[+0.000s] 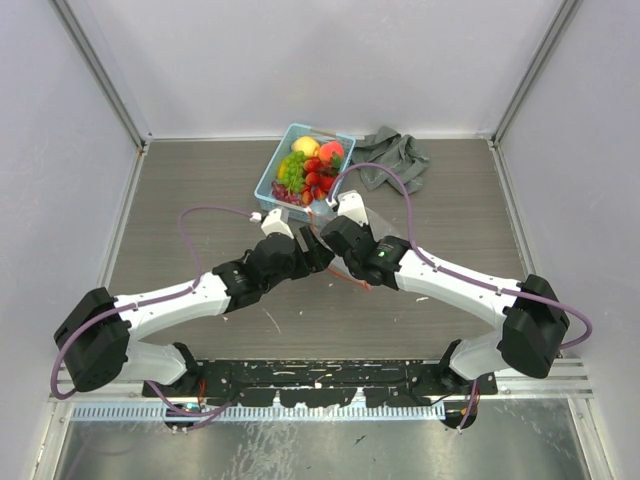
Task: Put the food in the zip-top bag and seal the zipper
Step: Open the zipper of the food storage bag.
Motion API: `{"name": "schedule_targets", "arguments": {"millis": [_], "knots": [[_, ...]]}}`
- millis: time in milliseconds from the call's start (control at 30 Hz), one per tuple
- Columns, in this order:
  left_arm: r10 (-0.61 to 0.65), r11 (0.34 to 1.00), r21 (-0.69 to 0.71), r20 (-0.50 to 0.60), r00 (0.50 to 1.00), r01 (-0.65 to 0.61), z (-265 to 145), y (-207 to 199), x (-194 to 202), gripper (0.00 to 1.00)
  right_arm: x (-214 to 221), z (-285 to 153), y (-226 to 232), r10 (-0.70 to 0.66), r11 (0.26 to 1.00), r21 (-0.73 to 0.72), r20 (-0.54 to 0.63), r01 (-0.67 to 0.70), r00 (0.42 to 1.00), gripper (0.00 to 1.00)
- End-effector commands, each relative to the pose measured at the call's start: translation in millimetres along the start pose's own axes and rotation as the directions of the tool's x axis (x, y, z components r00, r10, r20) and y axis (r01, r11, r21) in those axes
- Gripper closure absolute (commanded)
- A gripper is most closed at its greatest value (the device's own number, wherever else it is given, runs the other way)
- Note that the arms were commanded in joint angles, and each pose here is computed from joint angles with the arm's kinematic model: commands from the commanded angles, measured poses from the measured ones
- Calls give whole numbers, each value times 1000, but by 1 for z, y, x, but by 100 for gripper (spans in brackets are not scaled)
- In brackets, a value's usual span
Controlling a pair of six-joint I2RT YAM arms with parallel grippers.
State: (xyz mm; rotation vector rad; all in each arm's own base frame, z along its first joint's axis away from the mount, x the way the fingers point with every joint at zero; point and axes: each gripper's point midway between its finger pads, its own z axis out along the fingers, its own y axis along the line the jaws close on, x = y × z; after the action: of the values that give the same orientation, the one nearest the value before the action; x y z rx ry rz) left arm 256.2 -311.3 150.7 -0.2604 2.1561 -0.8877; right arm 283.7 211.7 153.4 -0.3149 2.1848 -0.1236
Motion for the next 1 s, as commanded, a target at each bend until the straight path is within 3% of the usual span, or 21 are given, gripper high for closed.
{"name": "schedule_targets", "arguments": {"millis": [0, 367, 500, 967], "knots": [[16, 1000, -2, 119, 993, -16, 3, -8, -27, 23, -29, -10, 12, 91, 993, -77, 74, -85, 993, 99], [56, 996, -78, 162, 985, -44, 37, -8, -34, 26, -28, -13, 17, 76, 990, -121, 68, -67, 995, 99], [94, 986, -151, 126, 988, -74, 47, 4, -28, 26, -33, -20, 11, 87, 990, -118, 85, -77, 993, 99], [205, 928, -330, 65, 977, -173, 32, 53, -25, 29, -47, -37, -70, 57, 967, 230, 209, -105, 976, 100]]}}
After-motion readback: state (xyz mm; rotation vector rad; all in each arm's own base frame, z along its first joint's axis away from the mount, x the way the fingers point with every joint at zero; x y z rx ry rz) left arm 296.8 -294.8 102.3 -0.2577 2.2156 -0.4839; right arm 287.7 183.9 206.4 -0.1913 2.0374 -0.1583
